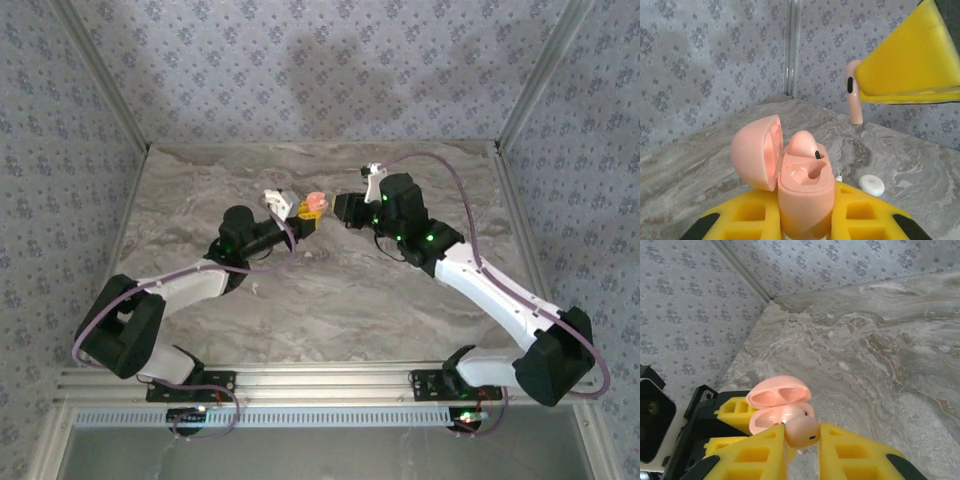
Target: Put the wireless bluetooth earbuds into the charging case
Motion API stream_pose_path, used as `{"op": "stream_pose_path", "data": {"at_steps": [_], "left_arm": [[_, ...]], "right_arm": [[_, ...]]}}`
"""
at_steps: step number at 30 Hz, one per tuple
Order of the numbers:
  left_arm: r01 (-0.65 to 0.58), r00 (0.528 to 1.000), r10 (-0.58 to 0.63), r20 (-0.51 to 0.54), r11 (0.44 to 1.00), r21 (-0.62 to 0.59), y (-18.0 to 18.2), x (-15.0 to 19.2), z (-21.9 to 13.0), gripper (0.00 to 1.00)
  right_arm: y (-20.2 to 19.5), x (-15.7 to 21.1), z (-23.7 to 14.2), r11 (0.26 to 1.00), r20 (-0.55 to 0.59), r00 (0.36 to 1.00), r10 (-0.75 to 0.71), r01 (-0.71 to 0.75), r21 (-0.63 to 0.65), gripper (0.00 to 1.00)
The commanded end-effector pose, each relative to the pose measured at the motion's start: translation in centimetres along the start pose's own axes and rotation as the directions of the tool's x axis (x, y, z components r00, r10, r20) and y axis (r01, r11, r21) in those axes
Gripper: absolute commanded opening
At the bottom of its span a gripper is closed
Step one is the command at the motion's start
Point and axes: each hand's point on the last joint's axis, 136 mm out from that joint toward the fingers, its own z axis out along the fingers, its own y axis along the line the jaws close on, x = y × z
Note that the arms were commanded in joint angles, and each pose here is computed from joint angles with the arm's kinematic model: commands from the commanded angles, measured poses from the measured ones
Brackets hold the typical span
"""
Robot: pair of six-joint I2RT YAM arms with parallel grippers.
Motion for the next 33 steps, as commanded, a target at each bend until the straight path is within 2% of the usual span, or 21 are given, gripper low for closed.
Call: {"op": "stream_pose_path", "data": {"at_steps": [1,5,11,33], "left_arm": [[-0.102,0.993,0.099,0.064,0.994,0.038,-1.0,-2.5,0.4,0.12],[-0.166,0.985,0.164,0.046,0.985,0.053,-1.9,-2.3,0.4,0.12],[-0.194,0.98,0.191,0.056,0.98,0.048,-2.1,-2.7,0.5,0.12],[-0.209,0.974,0.205,0.097,0.977,0.035,-2.4,-4.4,0.2,0.12]], "right_arm": [[2.0,-1.3,-1.2,0.995,0.063,0.996,-0.068,0.072,-0.073,0.21],[3.1,-1.3,-1.3,0.99,0.073,0.994,-0.076,0.084,-0.116,0.21],[3.1,-0.3,-0.8,0.99,0.054,0.994,-0.094,0.099,-0.098,0.21],[1.0,1.8,0.7,0.995,-0.006,0.996,-0.091,0.091,-0.039,0.21]]}}
